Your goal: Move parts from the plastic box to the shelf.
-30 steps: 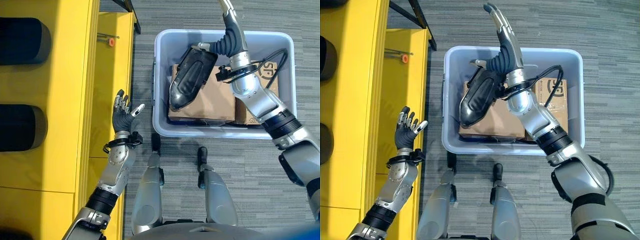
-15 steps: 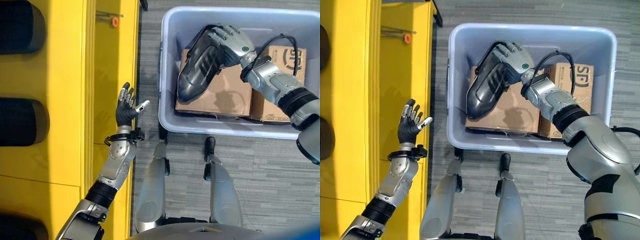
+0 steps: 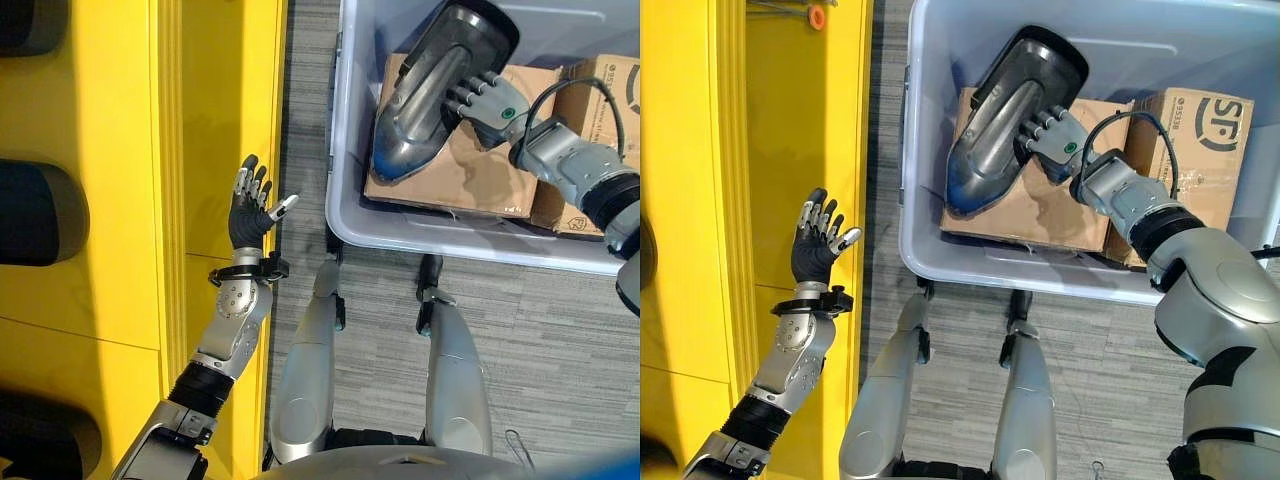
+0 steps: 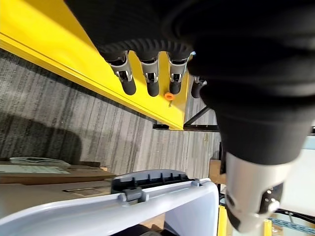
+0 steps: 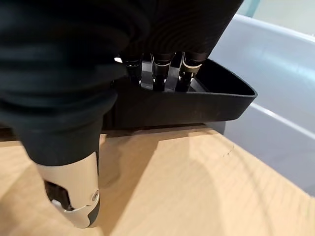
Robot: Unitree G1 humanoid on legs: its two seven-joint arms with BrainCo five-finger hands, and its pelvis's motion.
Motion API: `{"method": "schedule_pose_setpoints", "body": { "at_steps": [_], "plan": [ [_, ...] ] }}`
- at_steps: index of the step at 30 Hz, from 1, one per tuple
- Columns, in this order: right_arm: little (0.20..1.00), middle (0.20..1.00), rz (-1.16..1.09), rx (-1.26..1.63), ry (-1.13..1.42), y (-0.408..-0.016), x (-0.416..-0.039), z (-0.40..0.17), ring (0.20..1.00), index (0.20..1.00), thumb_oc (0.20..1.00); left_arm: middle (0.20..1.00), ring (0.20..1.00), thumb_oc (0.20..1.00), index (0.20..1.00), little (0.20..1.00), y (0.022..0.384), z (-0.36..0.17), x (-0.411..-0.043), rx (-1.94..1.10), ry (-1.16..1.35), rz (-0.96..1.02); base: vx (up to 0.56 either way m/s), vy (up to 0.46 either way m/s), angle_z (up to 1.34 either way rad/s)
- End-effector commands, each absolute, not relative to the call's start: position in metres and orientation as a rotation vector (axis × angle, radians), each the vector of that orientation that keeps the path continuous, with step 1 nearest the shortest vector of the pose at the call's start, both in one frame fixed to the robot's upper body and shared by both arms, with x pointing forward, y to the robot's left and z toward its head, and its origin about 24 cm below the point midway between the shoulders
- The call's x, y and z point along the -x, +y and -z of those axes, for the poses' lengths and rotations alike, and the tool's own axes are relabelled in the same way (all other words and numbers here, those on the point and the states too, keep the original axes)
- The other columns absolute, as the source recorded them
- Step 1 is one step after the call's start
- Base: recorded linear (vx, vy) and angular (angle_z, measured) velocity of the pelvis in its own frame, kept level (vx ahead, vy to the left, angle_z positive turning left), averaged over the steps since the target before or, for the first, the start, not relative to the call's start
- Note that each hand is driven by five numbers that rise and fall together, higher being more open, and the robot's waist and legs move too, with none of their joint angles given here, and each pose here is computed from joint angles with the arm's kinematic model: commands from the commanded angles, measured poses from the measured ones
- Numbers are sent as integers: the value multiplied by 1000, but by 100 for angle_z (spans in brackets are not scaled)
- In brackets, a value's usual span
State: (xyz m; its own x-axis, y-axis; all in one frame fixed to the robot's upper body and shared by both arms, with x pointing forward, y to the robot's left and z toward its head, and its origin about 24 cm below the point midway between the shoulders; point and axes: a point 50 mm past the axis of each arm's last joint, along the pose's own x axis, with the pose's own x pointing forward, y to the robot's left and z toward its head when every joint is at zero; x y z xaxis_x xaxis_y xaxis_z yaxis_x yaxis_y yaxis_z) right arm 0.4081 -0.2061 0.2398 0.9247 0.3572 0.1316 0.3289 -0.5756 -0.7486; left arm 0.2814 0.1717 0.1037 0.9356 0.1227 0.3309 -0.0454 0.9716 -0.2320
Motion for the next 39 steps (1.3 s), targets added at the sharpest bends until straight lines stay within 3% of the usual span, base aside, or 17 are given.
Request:
{"method": "schedule_pose_setpoints", "body": {
  "at_steps": [1, 7, 11, 16, 23, 29, 39],
  "plan": [
    [1000, 1000, 193, 2352, -390, -248, -399, -306, 1000, 1000, 1000, 1000, 1000, 1000, 1000, 1000, 168, -144, -279, 273, -551, -46, 22, -3, 7],
    [1000, 1000, 249, 2349, -296, -268, -397, -304, 1000, 1000, 1000, 1000, 1000, 1000, 1000, 1000, 167, -145, -279, 280, -555, -47, 17, 1, 9],
    [1000, 1000, 349, 2125, -101, -286, -402, -272, 1000, 1000, 1000, 1000, 1000, 1000, 1000, 1000, 159, -145, -284, 298, -542, -43, -2, 21, 7],
    [1000, 1000, 415, 1925, -45, -286, -404, -256, 1000, 1000, 1000, 1000, 1000, 1000, 1000, 1000, 155, -147, -285, 305, -542, -41, -2, 16, 5],
    [1000, 1000, 618, 1195, -36, -288, -404, -245, 1000, 1000, 1000, 1000, 1000, 1000, 1000, 1000, 144, -145, -287, 339, -508, -20, 0, 9, 1],
    [1000, 1000, 689, 805, 18, -292, -402, -227, 1000, 1000, 1000, 1000, 1000, 1000, 1000, 1000, 138, -145, -289, 349, -489, -14, 0, 0, 0],
    [1000, 1000, 700, 348, 59, -258, -408, -185, 1000, 1000, 1000, 1000, 1000, 1000, 1000, 1000, 129, -145, -294, 356, -467, -26, 0, 0, 0]
  ]
}}
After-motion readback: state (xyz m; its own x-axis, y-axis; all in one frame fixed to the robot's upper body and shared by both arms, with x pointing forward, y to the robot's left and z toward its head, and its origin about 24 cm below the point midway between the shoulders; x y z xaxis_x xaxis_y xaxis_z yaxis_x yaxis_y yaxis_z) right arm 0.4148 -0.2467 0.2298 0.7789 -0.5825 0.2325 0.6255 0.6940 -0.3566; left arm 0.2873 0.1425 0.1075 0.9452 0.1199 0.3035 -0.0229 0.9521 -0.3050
